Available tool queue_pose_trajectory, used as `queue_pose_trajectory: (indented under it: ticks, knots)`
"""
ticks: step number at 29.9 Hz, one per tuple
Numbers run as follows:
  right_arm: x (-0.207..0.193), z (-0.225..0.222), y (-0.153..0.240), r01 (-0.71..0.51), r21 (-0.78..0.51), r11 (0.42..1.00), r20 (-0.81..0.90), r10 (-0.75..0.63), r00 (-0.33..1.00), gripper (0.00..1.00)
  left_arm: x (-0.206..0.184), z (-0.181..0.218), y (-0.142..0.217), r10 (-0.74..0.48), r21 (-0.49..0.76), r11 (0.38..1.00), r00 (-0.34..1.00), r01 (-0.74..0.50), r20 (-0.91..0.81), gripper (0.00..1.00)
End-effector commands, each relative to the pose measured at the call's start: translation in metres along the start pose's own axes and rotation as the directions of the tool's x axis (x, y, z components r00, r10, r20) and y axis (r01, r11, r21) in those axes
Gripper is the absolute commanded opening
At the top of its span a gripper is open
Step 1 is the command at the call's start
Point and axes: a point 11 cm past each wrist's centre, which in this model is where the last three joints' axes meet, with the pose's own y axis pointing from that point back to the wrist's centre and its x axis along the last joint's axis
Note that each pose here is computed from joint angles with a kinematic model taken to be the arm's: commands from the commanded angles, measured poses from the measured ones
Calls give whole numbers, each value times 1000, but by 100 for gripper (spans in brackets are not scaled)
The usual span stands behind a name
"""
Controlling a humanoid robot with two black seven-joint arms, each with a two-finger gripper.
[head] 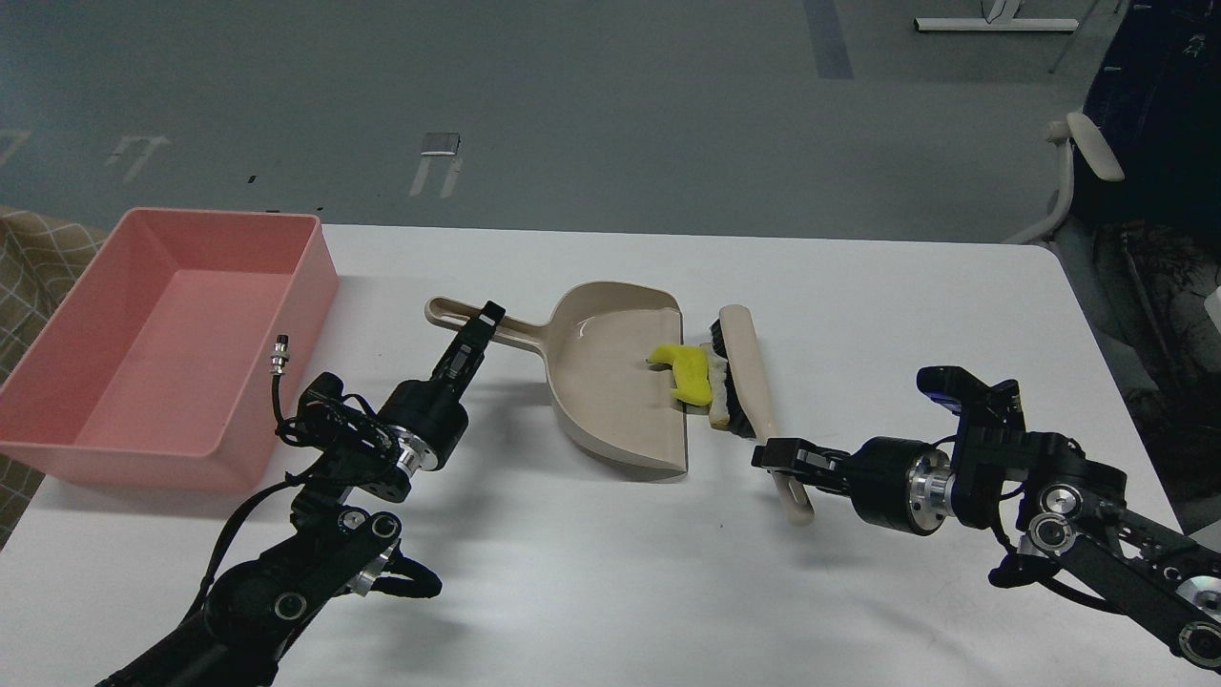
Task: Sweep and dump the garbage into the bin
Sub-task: 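Sweep the sponge into the dustpan with the brush in the right gripper, then lift the brush away and carry the dustpan toward the pink bin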
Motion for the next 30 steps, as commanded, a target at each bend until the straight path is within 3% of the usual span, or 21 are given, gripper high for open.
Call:
queue_pose_trajectory:
  ticks: [1,20,30]
  knots:
    - [-2,-15,-9,6,42,999,0,-6,1000,0,-1,0,0,-1,0,1000,1000,1,-2,0]
    - [-8,-64,-29,31,176,984,-2,-31,1000,0,-6,0,0,-4,1,1000,1000,4,-20,0]
    - [39,-60,-3,-84,169,982,-1,85,996,0,-5,-5,2,34,37,999,991,-30,-128,0]
